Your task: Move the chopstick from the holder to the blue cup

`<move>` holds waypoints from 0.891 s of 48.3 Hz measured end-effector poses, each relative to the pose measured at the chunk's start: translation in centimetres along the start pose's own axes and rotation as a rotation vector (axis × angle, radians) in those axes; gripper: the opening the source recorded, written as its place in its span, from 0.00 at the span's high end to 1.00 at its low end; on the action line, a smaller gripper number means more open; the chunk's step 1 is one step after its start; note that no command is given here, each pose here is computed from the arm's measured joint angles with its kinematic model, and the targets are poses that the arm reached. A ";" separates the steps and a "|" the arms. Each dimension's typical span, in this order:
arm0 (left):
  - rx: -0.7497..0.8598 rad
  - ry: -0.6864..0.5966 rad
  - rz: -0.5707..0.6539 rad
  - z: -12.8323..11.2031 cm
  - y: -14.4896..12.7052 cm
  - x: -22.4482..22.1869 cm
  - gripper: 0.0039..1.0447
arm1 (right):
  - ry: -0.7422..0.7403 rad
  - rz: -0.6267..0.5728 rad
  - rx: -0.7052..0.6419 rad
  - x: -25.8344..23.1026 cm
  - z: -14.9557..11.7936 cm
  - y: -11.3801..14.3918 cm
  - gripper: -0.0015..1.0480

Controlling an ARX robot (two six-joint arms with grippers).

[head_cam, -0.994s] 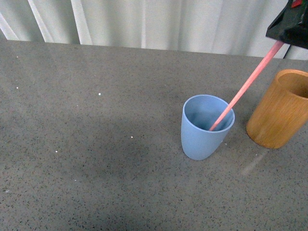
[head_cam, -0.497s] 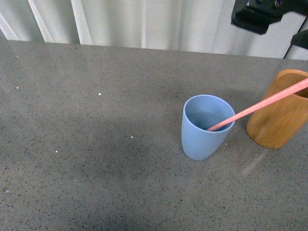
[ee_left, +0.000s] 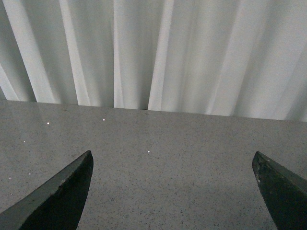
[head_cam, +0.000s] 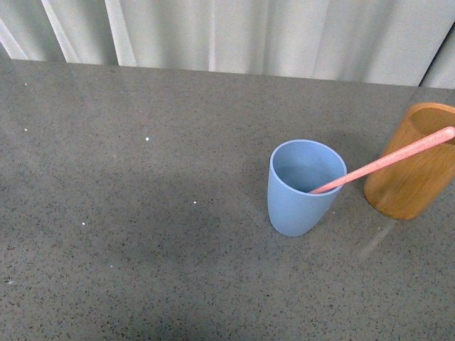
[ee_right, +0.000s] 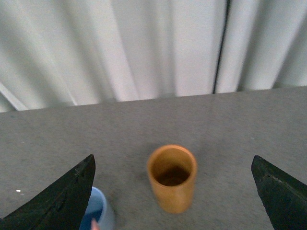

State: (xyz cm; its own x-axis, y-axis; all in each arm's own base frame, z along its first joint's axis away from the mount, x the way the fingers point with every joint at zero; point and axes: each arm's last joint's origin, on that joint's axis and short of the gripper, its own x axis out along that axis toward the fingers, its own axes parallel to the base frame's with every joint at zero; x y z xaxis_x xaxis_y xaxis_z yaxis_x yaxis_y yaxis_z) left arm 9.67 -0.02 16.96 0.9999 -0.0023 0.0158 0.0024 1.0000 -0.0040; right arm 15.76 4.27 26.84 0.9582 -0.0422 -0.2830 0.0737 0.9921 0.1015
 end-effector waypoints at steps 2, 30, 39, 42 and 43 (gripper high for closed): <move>0.000 0.000 0.000 0.0 0.0 0.0 0.06 | 0.002 -0.034 -0.008 -0.8 -0.6 -1.1 0.10; 0.000 0.000 0.000 0.0 0.0 0.0 0.06 | -0.273 0.061 -0.106 -3.4 -8.3 -5.4 0.73; 0.000 0.000 0.000 0.0 0.0 0.0 0.06 | -0.279 0.062 -0.108 -3.3 -8.9 -5.5 0.98; 0.000 0.000 0.000 0.0 0.0 0.0 0.06 | -0.278 0.061 -0.111 -3.2 -9.1 -5.5 0.99; 0.000 0.000 0.000 0.0 0.0 0.0 0.06 | -0.279 0.061 -0.111 -3.2 -9.2 -5.5 0.99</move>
State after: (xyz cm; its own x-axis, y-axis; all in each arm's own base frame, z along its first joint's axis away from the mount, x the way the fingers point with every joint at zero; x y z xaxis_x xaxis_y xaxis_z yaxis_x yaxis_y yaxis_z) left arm 9.67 -0.02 16.96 0.9999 -0.0019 0.0162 0.0020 1.0000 -0.0040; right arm 9.78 0.02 18.44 1.0000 0.0027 -0.0055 -0.0027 1.0000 0.0010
